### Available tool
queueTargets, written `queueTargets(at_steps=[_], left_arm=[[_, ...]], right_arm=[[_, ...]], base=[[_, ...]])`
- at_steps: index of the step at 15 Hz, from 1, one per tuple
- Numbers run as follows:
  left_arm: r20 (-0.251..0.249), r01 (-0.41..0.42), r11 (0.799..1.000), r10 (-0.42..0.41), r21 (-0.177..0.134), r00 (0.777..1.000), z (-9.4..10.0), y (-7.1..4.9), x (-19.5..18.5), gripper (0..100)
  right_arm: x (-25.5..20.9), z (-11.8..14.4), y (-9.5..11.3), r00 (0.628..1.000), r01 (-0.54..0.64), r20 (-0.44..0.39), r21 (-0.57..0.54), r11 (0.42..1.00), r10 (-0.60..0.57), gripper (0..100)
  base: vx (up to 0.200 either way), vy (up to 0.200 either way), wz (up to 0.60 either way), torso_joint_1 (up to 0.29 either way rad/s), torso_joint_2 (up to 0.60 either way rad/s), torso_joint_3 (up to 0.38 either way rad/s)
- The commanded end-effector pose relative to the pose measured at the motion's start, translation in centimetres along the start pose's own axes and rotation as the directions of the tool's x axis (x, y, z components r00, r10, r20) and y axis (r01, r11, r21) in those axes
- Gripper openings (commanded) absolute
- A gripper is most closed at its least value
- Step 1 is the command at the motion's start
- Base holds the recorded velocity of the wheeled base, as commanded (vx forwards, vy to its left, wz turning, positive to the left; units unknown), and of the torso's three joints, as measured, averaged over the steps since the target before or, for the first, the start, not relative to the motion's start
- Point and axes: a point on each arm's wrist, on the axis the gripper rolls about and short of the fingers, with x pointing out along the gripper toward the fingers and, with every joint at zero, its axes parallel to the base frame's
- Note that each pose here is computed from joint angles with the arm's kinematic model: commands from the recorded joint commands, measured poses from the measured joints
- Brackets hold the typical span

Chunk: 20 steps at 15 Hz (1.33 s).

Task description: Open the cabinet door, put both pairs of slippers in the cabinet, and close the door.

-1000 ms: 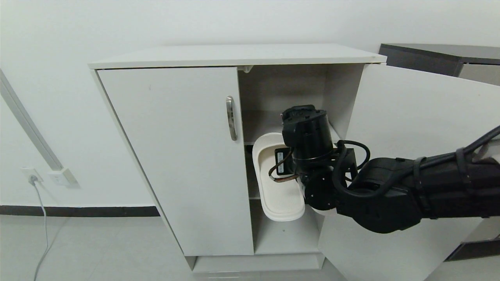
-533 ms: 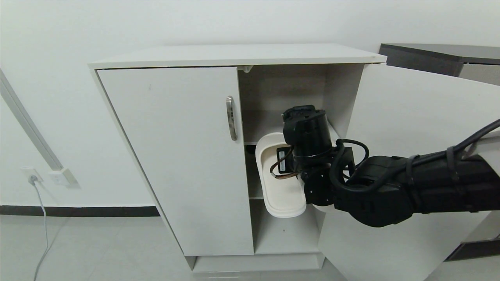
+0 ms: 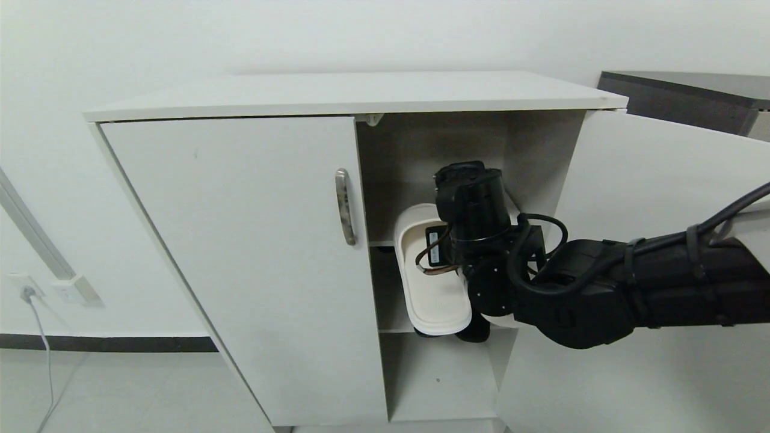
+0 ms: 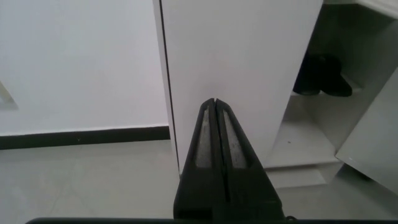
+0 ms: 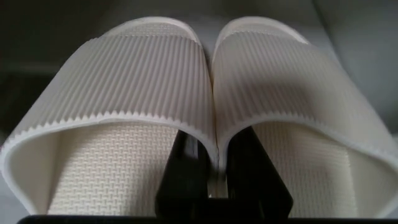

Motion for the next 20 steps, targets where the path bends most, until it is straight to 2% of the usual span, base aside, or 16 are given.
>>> queueTargets(at_steps=[1, 4, 8, 16, 20], left_arm=[[0.0, 0.0, 1.0, 0.0, 0.0, 1.0, 0.0, 0.0, 0.0, 0], [0.001, 0.002, 1.0, -0.002, 0.0, 1.0, 0.0, 0.0, 0.0, 0], [0.0, 0.002, 1.0, -0.002, -0.002, 1.0, 0.0, 0.0, 0.0, 0], [0.001, 0.0, 1.0, 0.0, -0.002, 1.0, 0.0, 0.0, 0.0, 0], [0.001, 0.0, 1.0, 0.0, -0.002, 1.0, 0.0, 0.0, 0.0, 0]], right_arm=[[0.0, 0.1, 0.0, 1.0, 0.0, 0.001, 0.001, 1.0, 0.0, 0], [0.1, 0.1, 0.0, 1.0, -0.002, 0.004, 0.005, 1.0, 0.002, 0], [2.0, 1.3, 0.1, 0.999, 0.021, 0.029, 0.041, 0.999, -0.022, 0], [5.2, 3.9, 0.4, 0.998, 0.065, 0.015, 0.081, 0.995, -0.066, 0], [6.4, 3.0, 1.2, 0.999, 0.05, -0.014, 0.079, 0.996, -0.049, 0]], base=[[0.2, 0.0, 0.0, 0.002, 0.0, 0.002], [0.2, 0.0, 0.0, 0.002, 0.0, 0.004], [0.0, 0.0, 0.0, 0.0, 0.0, 0.0], [0.0, 0.0, 0.0, 0.0, 0.0, 0.0], [0.0, 0.0, 0.0, 0.0, 0.0, 0.0]])
